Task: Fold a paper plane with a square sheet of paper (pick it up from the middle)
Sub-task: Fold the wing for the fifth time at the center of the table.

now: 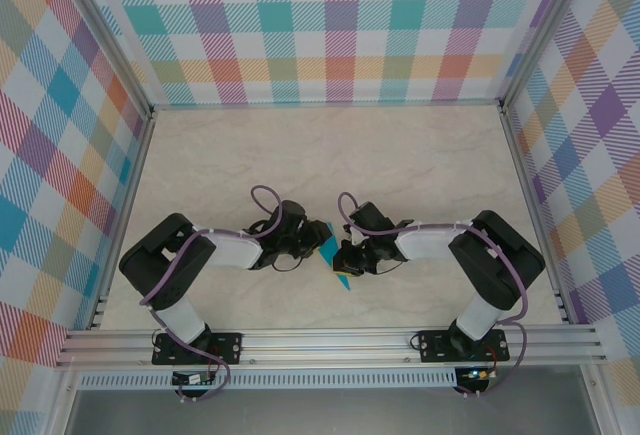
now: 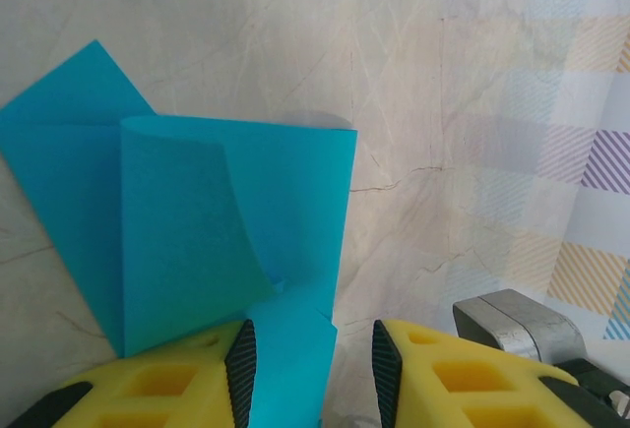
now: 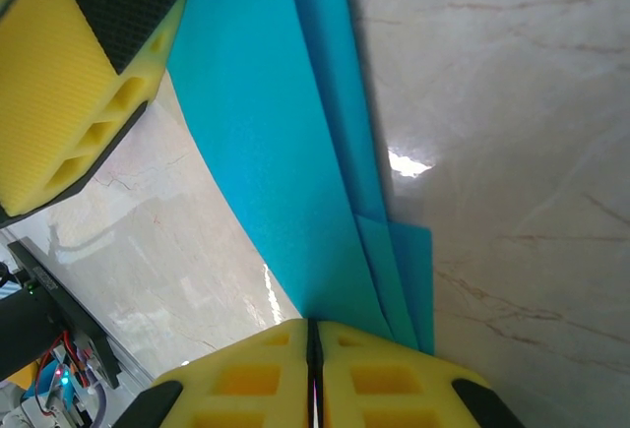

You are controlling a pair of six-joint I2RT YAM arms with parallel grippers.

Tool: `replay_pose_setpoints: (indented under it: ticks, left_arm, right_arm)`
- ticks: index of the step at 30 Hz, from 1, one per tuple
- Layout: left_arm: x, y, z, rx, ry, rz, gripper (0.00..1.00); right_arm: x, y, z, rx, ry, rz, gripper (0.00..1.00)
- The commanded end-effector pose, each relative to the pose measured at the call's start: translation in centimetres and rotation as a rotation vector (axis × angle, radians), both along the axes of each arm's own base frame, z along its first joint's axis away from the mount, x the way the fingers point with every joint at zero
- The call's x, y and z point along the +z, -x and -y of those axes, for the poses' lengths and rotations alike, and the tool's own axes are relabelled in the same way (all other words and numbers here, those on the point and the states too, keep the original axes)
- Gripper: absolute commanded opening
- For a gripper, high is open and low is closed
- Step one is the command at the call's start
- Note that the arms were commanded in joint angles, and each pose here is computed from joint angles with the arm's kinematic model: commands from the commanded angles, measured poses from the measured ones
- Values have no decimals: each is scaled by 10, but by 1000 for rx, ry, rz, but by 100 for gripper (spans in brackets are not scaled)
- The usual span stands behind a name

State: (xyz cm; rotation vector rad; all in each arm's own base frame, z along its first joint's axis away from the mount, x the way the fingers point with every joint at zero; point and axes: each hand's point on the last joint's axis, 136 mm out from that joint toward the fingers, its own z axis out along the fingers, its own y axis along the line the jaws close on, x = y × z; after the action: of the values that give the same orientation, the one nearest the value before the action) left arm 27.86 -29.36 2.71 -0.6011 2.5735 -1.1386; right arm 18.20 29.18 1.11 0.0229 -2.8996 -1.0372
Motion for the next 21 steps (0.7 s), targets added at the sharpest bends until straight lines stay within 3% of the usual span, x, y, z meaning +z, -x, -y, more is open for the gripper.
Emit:
replay_pose_setpoints:
  ticks: [1, 21]
  left_arm:
    - [-42, 4, -27, 10, -152, -68, 39]
    - [-28, -47, -77, 68, -184, -44, 40]
  right_arm:
    - [-40, 33, 38, 1, 176, -124, 9]
    - [-42, 37, 36, 22, 167, -149, 8]
